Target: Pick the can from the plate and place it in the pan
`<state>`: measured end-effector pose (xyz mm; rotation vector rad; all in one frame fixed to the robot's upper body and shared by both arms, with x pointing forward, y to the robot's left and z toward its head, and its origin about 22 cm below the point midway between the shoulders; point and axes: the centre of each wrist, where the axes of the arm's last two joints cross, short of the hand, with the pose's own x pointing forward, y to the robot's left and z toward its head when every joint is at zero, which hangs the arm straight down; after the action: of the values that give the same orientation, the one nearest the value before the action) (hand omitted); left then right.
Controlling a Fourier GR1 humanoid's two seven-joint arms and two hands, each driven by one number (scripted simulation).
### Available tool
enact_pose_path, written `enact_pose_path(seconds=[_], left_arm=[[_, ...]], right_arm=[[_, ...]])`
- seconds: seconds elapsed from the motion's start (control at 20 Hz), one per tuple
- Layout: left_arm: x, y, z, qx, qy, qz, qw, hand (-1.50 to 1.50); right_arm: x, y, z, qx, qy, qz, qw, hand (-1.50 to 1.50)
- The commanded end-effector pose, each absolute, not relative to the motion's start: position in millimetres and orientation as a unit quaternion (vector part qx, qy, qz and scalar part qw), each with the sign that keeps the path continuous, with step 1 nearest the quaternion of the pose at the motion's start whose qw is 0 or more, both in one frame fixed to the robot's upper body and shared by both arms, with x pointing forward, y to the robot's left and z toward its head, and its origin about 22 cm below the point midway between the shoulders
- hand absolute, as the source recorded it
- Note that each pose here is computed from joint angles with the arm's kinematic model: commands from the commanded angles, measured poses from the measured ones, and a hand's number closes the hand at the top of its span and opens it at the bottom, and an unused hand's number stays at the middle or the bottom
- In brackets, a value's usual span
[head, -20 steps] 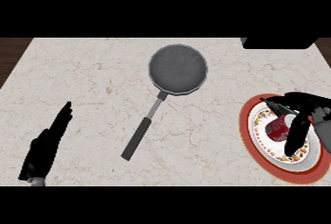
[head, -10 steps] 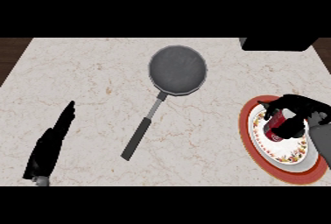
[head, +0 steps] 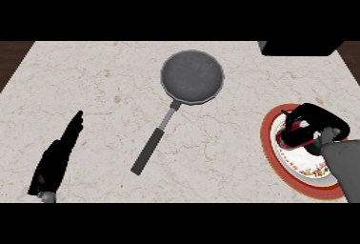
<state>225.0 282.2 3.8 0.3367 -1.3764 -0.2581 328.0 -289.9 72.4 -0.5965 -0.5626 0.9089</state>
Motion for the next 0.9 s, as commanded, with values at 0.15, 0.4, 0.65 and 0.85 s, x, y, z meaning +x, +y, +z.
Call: enact_pose_path(seconds=[0.15, 0.4, 0.65, 0.85], left_arm=[[221, 280, 14, 0.155, -0.636, -0.116, 0.747, 0.0], [218, 296, 3, 0.162, -0.634, -0.116, 0.748, 0.0], [220, 285, 9, 0.153, -0.629, -0.124, 0.752, 0.0], [224, 292, 13, 0.146, -0.638, -0.128, 0.745, 0.0]], right_arm=[[303, -254, 50, -0.369, -0.262, 0.349, 0.82, 1.5], [299, -266, 93, -0.496, -0.357, 0.321, 0.723, 1.5], [308, -248, 154, -0.578, -0.502, 0.291, 0.573, 1.5], [328, -223, 161, -0.58, -0.53, 0.301, 0.54, 1.5]])
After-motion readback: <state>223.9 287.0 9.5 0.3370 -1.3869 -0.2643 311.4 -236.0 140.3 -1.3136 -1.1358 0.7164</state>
